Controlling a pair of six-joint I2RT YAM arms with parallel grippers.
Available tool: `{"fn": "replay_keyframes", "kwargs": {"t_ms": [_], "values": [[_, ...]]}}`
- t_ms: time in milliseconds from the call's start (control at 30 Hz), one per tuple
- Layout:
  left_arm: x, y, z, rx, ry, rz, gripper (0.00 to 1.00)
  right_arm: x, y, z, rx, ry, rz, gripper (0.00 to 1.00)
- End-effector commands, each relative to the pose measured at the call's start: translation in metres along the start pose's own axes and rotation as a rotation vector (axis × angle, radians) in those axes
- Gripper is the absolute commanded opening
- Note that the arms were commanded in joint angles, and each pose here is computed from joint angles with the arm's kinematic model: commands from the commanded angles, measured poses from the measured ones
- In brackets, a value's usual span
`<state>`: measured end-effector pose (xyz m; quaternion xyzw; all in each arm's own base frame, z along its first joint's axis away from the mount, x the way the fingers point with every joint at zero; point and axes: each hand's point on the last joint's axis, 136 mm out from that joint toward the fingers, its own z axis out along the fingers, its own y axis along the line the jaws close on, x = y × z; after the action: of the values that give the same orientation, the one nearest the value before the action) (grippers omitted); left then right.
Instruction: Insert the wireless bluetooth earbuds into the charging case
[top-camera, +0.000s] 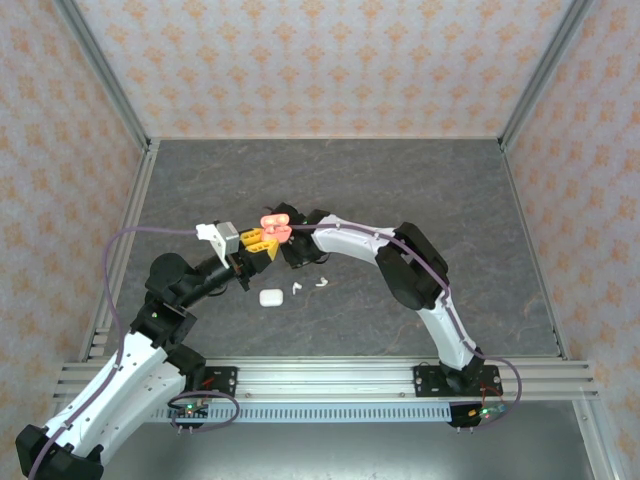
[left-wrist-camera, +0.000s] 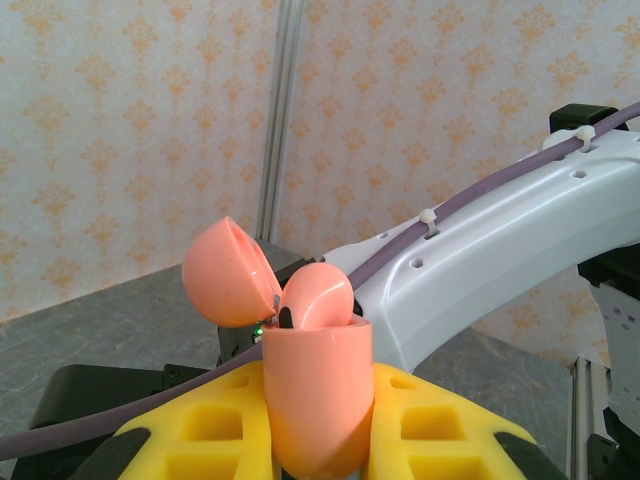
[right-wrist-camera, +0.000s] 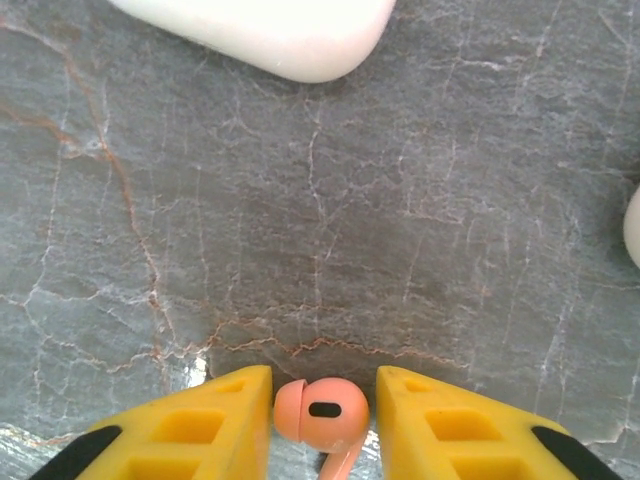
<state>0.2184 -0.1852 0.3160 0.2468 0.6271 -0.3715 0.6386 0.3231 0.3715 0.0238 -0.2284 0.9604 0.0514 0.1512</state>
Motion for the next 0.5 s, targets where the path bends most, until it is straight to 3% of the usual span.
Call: {"fn": "replay_keyframes", "kwargs": {"t_ms": [0, 233, 467], "values": [[-0.021, -0.005, -0.002, 0.007, -0.045, 0.04, 0.0, 0.022, -0.006, 0.009, 0.054, 0.083, -0.031, 0.29], [-0.022, -0.005, -0.002, 0.006, -0.051, 0.036, 0.0, 0.001, -0.015, -0.02, 0.05, -0.044, 0.006, 0.27], [-0.024, -0.005, 0.003, 0.02, -0.076, 0.004, 0.0, -0.026, -0.052, -0.098, -0.026, -0.295, 0.152, 0.26]]}}
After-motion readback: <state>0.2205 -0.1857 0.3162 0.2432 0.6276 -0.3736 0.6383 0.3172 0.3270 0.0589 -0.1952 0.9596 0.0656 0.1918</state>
